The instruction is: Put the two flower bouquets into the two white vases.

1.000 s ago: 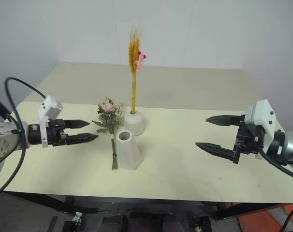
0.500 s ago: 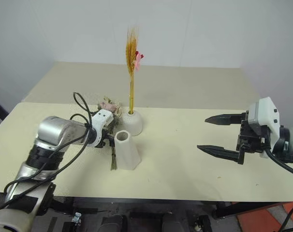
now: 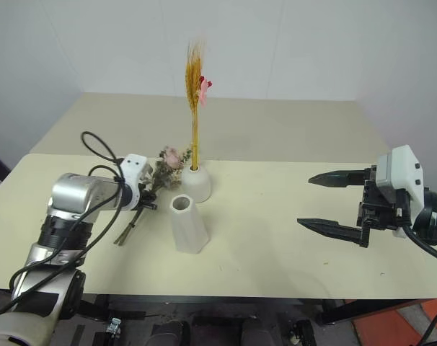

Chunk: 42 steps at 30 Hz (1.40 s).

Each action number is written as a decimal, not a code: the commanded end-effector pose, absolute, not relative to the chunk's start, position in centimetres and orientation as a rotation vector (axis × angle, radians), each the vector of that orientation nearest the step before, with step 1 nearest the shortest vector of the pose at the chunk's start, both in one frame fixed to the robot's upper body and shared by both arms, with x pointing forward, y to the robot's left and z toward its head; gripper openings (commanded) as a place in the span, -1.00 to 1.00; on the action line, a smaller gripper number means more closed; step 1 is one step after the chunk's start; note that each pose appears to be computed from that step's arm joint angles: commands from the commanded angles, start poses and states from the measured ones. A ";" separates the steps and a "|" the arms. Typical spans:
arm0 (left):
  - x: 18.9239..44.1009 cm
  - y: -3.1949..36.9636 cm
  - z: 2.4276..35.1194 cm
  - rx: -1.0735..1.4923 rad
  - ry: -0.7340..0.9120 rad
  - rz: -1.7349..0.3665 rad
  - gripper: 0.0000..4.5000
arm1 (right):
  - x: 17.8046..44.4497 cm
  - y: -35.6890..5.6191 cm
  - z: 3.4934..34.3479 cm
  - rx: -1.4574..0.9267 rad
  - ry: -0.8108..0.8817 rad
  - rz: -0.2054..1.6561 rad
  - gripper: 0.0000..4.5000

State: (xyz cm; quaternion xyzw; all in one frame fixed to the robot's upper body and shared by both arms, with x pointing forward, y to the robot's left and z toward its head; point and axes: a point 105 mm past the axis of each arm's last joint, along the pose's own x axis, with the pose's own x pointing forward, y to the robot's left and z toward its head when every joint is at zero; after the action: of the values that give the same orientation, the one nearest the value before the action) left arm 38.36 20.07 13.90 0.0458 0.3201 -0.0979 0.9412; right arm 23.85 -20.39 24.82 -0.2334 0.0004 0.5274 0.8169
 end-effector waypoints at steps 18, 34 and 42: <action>29.2 14.7 35.2 -0.331 -0.430 -1.118 -0.95 | 24.5 -20.0 25.3 -0.533 -0.050 1.122 1.00; 29.0 8.6 32.3 -0.286 -0.366 -1.465 -0.95 | 24.1 -19.8 25.5 -0.528 -0.073 1.090 1.00; 29.8 7.4 29.8 -0.279 -0.302 -1.464 -0.95 | 24.1 -19.8 25.7 -0.533 -0.074 1.076 1.00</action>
State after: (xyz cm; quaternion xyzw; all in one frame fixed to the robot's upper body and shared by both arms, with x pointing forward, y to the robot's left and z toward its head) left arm 29.72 7.66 30.44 -0.1290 -0.1421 -0.6634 0.7232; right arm 24.54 -19.84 24.35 -0.2401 -0.0098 0.5131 0.8240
